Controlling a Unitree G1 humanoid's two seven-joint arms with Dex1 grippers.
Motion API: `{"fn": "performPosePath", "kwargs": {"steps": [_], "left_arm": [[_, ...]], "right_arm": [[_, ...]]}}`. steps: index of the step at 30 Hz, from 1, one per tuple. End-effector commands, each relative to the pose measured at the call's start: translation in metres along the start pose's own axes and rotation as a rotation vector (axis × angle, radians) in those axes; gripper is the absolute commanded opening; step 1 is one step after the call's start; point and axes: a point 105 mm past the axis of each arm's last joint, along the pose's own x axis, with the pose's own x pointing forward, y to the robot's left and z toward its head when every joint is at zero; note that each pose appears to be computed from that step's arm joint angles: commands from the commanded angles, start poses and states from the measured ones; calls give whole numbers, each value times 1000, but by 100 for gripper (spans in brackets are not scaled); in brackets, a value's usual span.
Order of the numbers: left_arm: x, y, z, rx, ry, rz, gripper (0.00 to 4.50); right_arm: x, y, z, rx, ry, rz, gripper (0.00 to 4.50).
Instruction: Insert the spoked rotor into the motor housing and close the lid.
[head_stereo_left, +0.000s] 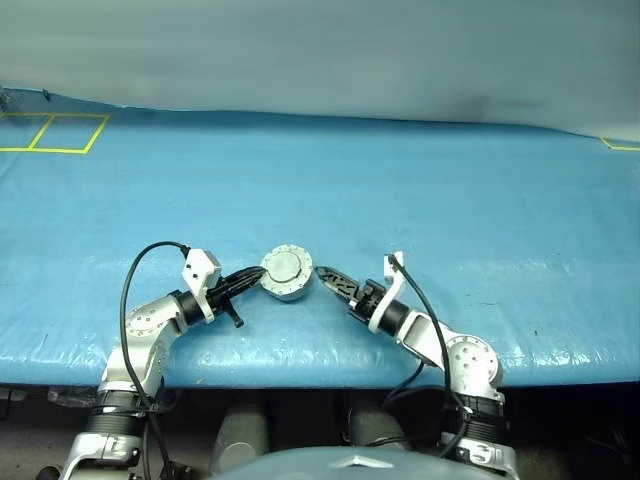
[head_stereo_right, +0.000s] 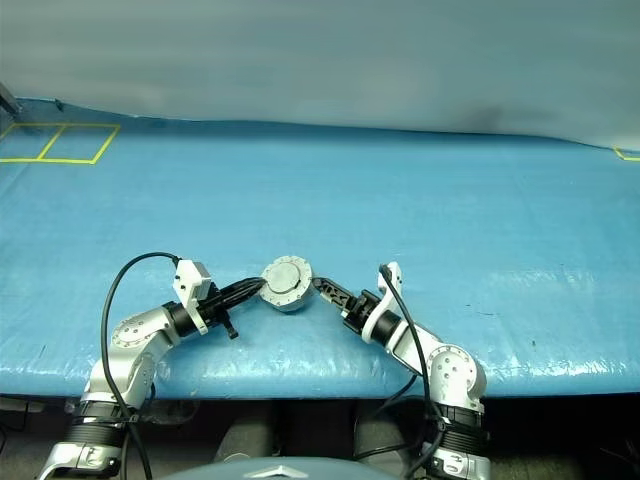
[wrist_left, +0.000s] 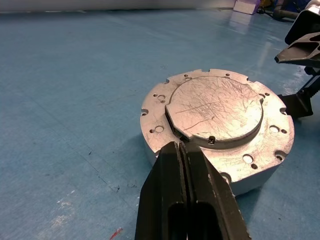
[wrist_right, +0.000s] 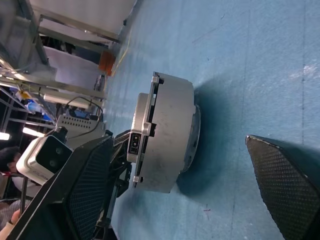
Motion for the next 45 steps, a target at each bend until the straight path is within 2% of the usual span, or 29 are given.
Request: {"fn": "performPosePath", "kwargs": {"steps": [1,14,18,20,22,24,27,29,32,41,45], "left_arm": [[0,-2,-2,-3,5,-1,0],[-3,-2,-3,3,4,10,0],[-3,-2,-3,5,2,13,0],[-3,-2,-3,7,2,13,0],[-3,-2,-3,8,2,15,0],[-3,-2,-3,8,1,17,0],[-3,-2,-3,8,1,19,0],[-3,-2,-3,8,1,20,0],[-3,-2,-3,9,1,22,0],[-3,3,-1,-8,-18,62,0],[-1,18,6,-144,-78,183,0]], "right_arm": [[12,15,-1,8,7,74,445],[24,13,-7,21,27,71,445],[26,15,-8,15,34,83,360],[27,15,-9,13,37,83,360],[27,15,-9,15,39,85,321],[28,15,-9,15,40,87,270],[28,19,-10,8,43,107,170],[29,19,-10,8,43,109,170],[30,19,-10,14,41,109,121],[29,19,-7,27,23,105,120],[29,16,4,72,-40,95,120]]}}
